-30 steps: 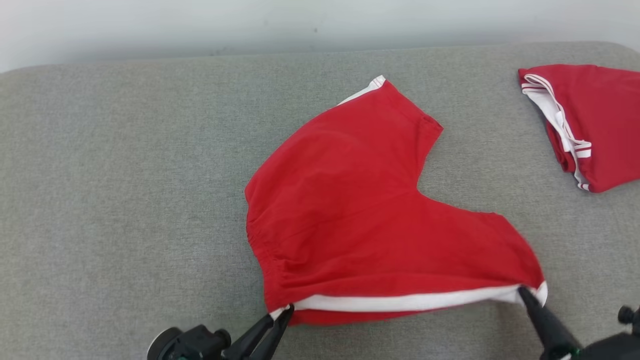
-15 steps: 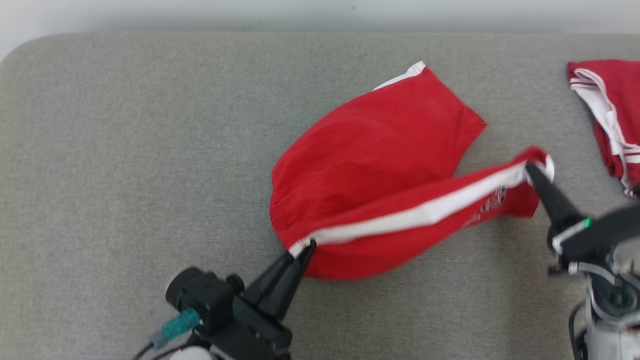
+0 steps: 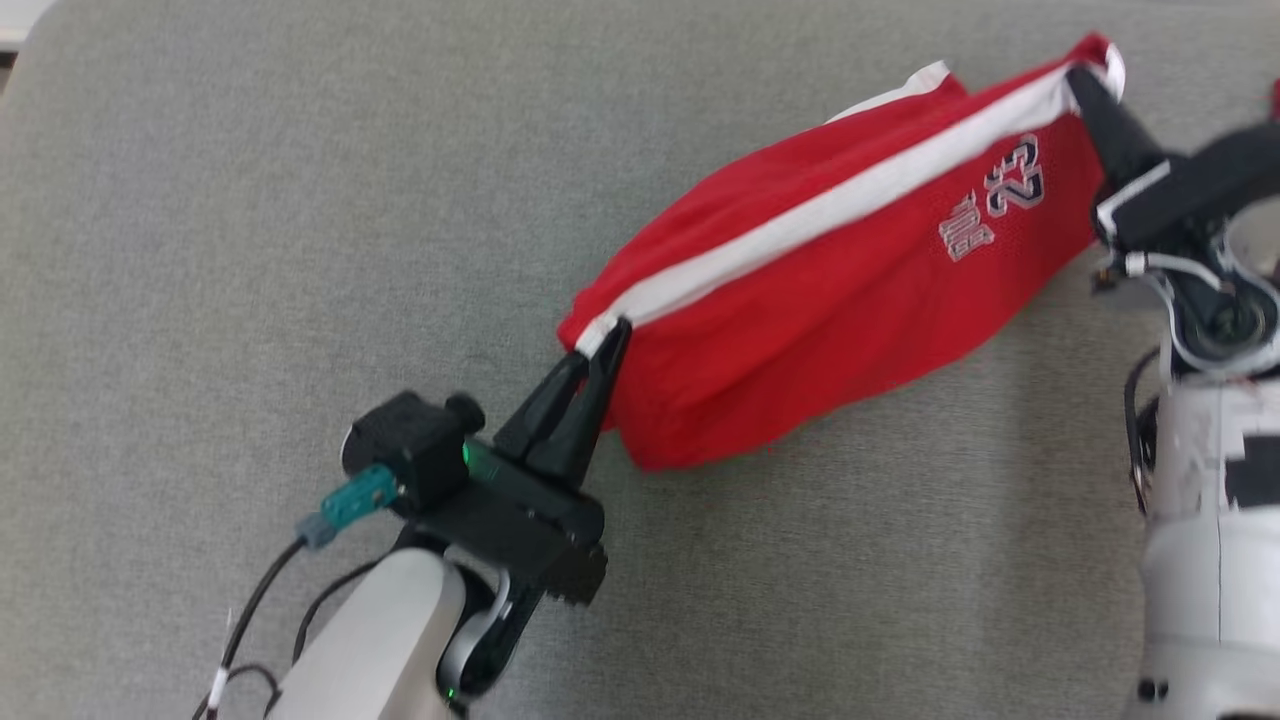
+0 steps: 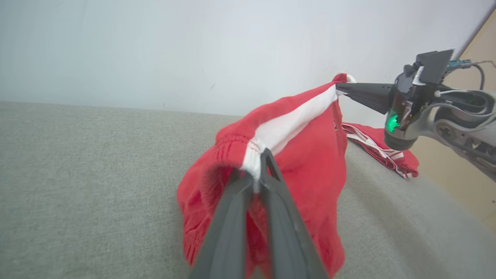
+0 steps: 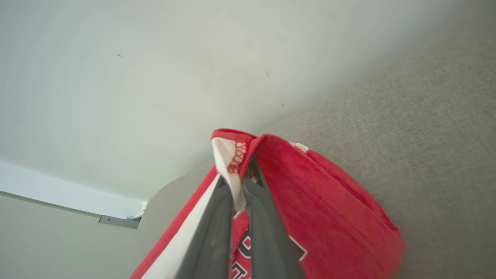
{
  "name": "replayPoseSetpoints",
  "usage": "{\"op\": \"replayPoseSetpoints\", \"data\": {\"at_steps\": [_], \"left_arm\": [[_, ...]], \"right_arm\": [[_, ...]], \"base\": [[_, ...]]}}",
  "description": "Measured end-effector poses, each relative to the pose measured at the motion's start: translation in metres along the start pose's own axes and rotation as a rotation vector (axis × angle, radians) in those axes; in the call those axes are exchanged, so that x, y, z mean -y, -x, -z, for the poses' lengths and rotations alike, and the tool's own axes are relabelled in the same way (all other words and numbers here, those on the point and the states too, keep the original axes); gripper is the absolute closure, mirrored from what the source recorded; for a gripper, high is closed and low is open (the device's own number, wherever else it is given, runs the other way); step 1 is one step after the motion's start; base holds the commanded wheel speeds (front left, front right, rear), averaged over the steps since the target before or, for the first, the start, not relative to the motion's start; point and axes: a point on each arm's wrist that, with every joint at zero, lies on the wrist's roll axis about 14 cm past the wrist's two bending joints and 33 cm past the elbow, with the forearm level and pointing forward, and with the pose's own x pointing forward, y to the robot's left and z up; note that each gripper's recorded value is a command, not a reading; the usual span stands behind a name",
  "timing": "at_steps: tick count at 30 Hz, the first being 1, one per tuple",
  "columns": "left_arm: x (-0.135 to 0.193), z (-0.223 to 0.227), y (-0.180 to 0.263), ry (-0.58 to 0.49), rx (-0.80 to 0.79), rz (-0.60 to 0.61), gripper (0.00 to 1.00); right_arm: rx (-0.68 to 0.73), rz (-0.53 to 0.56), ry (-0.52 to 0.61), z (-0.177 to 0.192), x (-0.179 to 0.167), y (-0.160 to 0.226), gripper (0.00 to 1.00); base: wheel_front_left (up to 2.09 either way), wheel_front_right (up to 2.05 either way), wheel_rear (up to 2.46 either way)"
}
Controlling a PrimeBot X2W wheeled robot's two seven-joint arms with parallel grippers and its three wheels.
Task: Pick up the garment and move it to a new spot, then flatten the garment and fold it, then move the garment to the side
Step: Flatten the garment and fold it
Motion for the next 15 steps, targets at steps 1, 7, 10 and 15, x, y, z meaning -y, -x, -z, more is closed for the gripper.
{"op": "replayPoseSetpoints", "data": {"at_steps": [1, 7, 10, 15], "left_arm": [[-0.002, 0.000, -0.003, 0.005, 0.002, -0.005, 1.00], [-0.020, 0.011, -0.016, 0.015, -0.030, -0.044, 1.00], [-0.029, 0.015, -0.019, 0.010, -0.041, -0.070, 1.00], [-0.033, 0.019, -0.017, -0.012, -0.058, -0.084, 0.00]], "right_arm": [[-0.002, 0.004, 0.005, 0.000, -0.001, -0.007, 1.00], [-0.058, 0.055, 0.065, 0.016, 0.007, -0.044, 1.00], [-0.075, 0.060, 0.107, 0.024, 0.006, -0.056, 0.63], [-0.091, 0.072, 0.163, 0.029, 0.009, -0.060, 0.00]], "base": [[0.00, 0.00, 0.00], [0.00, 0.00, 0.00], [0.00, 0.00, 0.00], [0.00, 0.00, 0.00]]}}
